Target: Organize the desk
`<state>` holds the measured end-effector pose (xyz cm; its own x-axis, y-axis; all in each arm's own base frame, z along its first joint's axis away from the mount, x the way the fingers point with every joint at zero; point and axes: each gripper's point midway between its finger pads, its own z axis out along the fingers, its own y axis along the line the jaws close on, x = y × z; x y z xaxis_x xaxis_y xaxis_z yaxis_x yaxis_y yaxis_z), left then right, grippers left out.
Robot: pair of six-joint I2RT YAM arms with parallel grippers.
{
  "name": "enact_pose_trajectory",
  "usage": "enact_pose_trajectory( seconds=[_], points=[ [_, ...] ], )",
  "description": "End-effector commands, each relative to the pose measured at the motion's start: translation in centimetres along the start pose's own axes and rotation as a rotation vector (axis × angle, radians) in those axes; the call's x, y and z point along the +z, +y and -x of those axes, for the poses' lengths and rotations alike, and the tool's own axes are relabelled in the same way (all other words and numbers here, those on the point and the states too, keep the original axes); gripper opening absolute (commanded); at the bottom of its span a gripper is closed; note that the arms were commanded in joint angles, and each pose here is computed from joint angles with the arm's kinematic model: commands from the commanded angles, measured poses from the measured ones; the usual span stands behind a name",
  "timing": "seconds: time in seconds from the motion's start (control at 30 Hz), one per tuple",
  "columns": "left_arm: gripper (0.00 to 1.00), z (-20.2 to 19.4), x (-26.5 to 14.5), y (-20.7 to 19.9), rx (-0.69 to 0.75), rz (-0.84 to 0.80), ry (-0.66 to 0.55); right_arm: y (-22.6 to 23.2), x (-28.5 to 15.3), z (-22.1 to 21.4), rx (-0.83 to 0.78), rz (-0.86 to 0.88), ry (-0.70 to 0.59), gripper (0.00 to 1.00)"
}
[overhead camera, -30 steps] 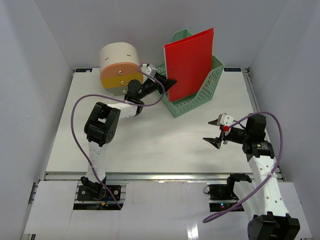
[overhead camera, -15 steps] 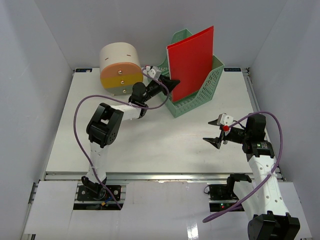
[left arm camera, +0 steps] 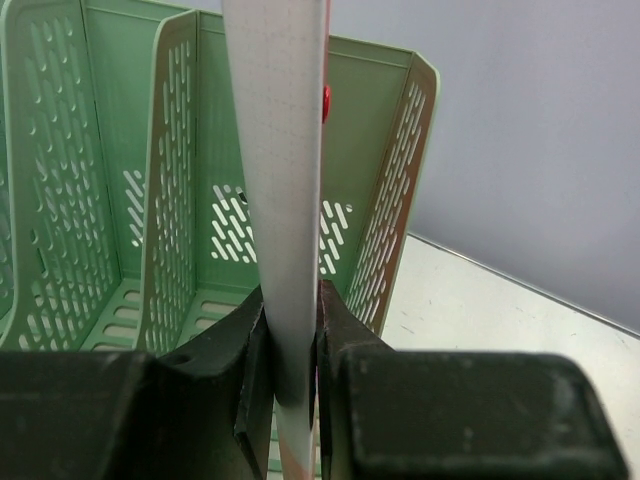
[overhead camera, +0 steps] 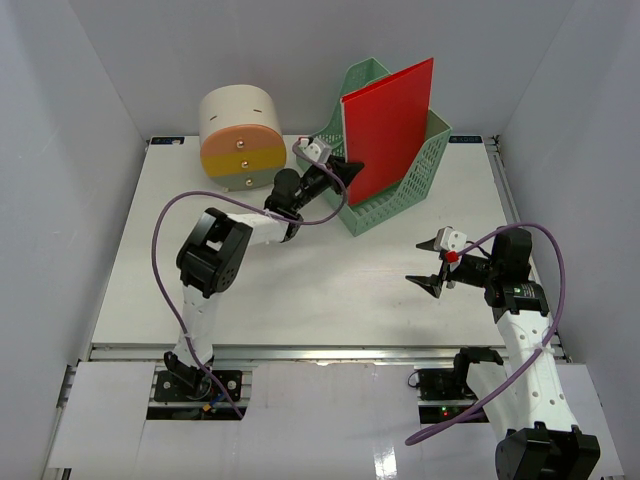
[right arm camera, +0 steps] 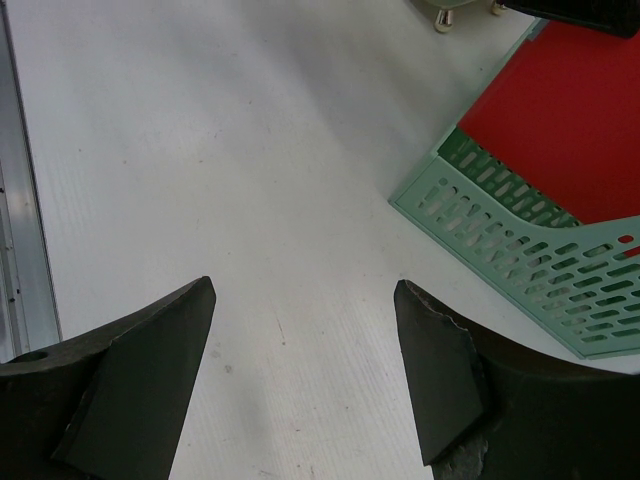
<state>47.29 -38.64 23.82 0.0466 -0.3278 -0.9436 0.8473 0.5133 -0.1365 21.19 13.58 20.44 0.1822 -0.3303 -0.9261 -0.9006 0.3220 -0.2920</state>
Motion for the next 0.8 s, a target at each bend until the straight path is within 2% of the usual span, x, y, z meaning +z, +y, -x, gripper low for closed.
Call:
enact_pose_trajectory(
  seconds=[0.0,0.33,0.5,0.57,0.67,0.77],
  points=[
    [0.00,0.7,0.0,-1.1,0.047,0.013,-0.012,0.1,0.1,0.2,-0.024,0.011,-0.025,0.79],
    [0.00,-0.9,-0.2,-0.6,0.016,0.100,0.016,0.1,0.1,0.3,-0.027,0.012,-0.027,0.79],
    [0.01,-1.9,-0.1,-1.7,0.030,0.125,0.029,0.1,0.1,0.3,-0.028,0.009,-0.025,0.79],
    [0.15,-2.8,-0.6,-1.8,0.021,0.137,0.037,0.1,0.0,0.3,-0.030,0.007,-0.024,0.79],
    [0.47,-3.2,-1.4,-2.0,0.018,0.168,0.038,0.1,0.0,0.3,-0.030,0.006,-0.023,0.79],
    [0.64,-2.4,-1.8,-2.6,0.021,0.165,0.042,0.1,0.0,0.3,-0.031,0.004,-0.022,0.79]
  ],
)
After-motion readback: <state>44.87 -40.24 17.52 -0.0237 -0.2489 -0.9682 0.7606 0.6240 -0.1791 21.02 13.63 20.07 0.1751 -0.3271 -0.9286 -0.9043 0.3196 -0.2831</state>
